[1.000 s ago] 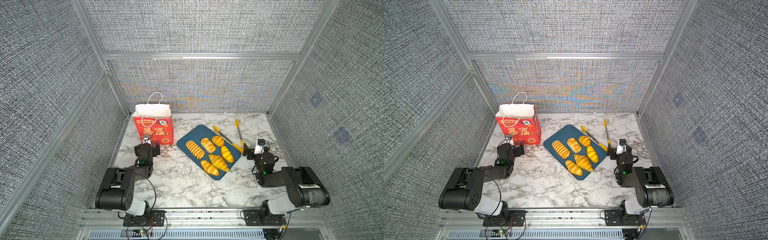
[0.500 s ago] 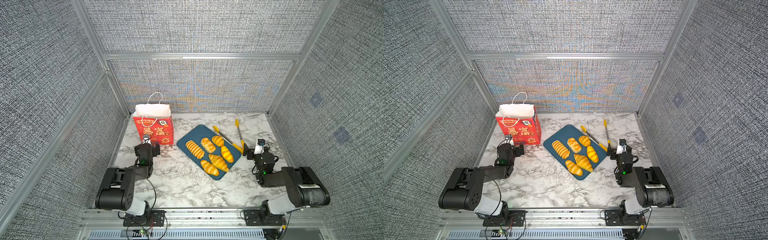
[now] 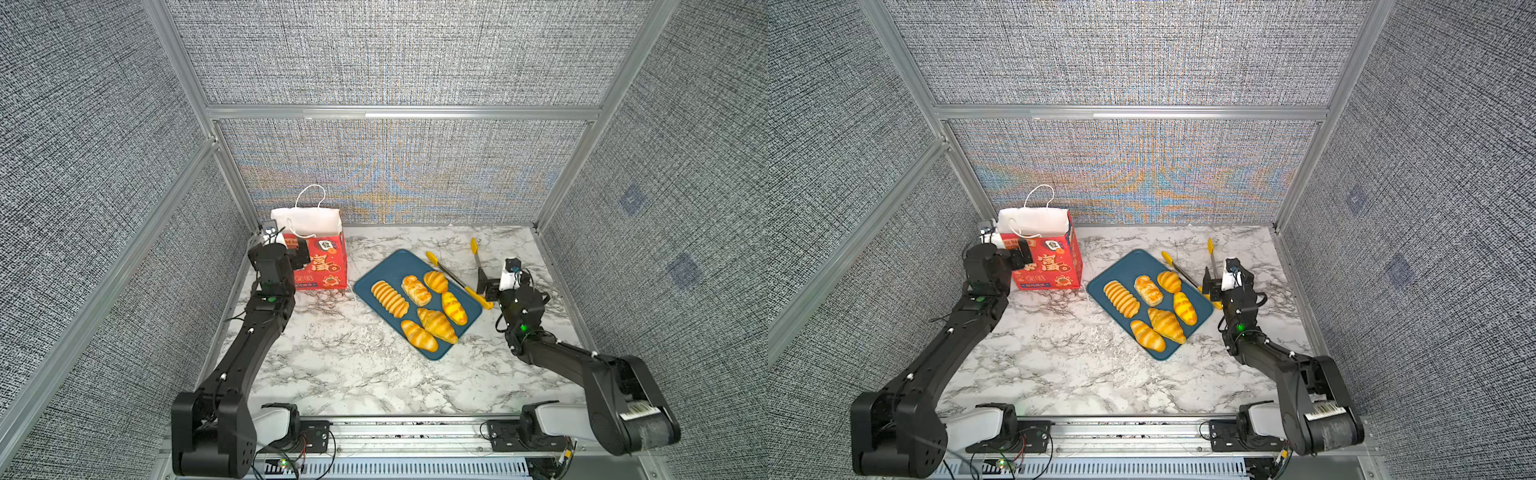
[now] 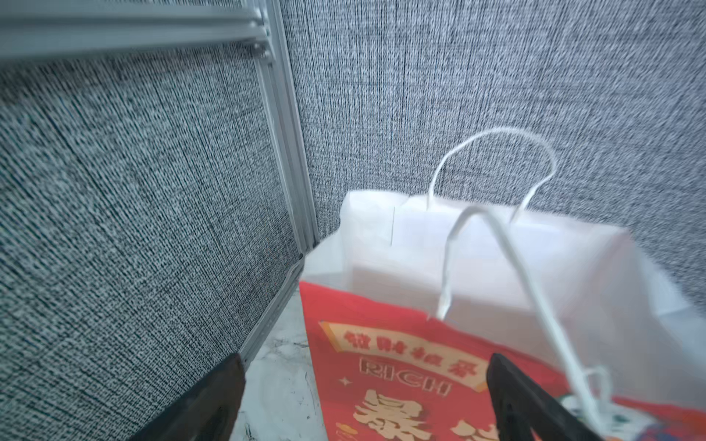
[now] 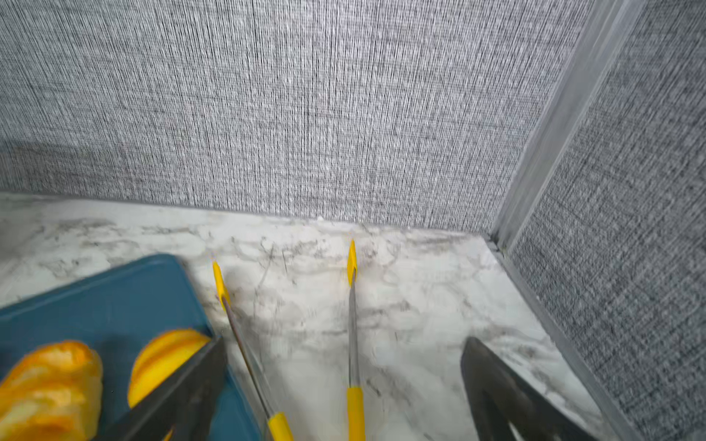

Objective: Pack bread into a paper bag
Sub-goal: Move the paper bag to the center of the board, then pick up the clamp from the center of the board.

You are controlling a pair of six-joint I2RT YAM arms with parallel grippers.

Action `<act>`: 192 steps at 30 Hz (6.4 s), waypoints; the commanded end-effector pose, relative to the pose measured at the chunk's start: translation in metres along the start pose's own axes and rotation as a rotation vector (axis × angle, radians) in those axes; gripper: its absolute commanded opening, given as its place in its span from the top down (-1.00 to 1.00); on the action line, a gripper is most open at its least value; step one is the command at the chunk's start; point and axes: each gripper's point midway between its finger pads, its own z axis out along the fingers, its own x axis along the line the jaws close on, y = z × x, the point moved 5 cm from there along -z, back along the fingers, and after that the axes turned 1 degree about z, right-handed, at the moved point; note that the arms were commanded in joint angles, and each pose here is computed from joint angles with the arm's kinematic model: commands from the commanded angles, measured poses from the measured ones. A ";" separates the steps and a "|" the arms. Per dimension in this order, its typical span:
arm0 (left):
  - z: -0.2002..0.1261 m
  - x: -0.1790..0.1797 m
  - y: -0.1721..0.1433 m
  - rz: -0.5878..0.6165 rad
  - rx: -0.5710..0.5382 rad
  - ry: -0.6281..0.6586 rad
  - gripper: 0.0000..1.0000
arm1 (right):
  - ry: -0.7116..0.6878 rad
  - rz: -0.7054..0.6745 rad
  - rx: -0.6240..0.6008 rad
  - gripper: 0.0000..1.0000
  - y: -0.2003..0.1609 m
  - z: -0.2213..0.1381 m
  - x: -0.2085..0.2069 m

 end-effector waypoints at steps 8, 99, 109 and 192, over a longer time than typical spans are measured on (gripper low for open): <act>-0.018 0.011 0.046 0.070 0.237 0.071 -1.00 | 0.025 0.184 0.188 -0.95 0.028 0.011 0.024; 0.057 0.049 0.007 0.094 0.828 -0.250 1.00 | 0.271 0.185 0.668 -0.76 -0.063 0.073 0.114; 0.054 0.052 -0.006 0.079 0.852 -0.210 -0.25 | 0.270 0.194 0.679 -0.77 -0.063 0.073 0.114; -0.040 0.031 0.094 -0.267 0.177 -0.292 -1.00 | 0.067 0.046 1.146 -0.95 -0.136 0.090 0.007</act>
